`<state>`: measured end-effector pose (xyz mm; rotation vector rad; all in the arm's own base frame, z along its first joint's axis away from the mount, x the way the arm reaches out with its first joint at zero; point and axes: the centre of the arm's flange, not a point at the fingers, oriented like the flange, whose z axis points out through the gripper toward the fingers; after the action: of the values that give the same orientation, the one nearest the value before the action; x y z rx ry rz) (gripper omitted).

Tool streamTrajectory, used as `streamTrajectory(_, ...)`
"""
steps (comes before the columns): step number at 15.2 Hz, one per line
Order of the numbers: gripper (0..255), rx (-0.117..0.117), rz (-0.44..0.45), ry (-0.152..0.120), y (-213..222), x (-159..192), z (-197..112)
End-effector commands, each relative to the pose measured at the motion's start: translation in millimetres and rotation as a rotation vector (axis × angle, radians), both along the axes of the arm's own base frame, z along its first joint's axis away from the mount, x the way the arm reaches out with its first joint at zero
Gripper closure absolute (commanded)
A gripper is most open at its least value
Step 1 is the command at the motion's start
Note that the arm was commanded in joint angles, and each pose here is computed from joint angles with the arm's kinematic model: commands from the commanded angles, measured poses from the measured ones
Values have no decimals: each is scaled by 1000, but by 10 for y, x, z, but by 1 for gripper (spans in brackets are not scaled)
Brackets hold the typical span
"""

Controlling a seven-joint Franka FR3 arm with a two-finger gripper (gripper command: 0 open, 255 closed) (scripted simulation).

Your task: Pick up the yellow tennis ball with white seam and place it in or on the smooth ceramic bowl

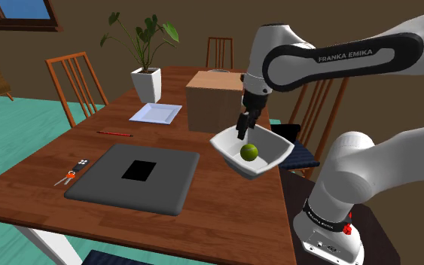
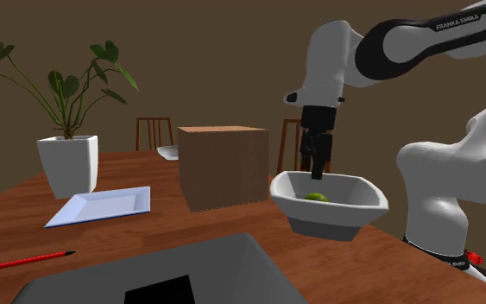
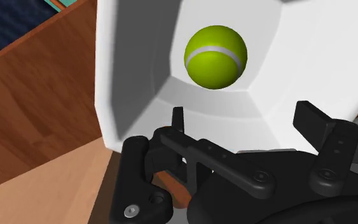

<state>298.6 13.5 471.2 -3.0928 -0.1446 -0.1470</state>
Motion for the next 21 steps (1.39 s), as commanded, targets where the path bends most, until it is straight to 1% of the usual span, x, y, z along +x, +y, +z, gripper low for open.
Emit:
streamTrajectory(1, 0, 38, 17, 67, -137, 21, -245)
streamTrajectory(2, 0, 56, 26, 100, -189, 19, -365)
streamTrajectory(3, 0, 67, 30, 120, -219, 16, -437)
streamTrajectory(11, 0, 67, 30, 120, -174, 5, -834)
streamTrajectory(18, 0, 67, 30, 120, -174, 5, -834)
streamTrajectory(19, 255, 66, 31, 120, -173, 7, -835)
streamTrajectory(21, 255, 66, 31, 120, -176, 13, -830)
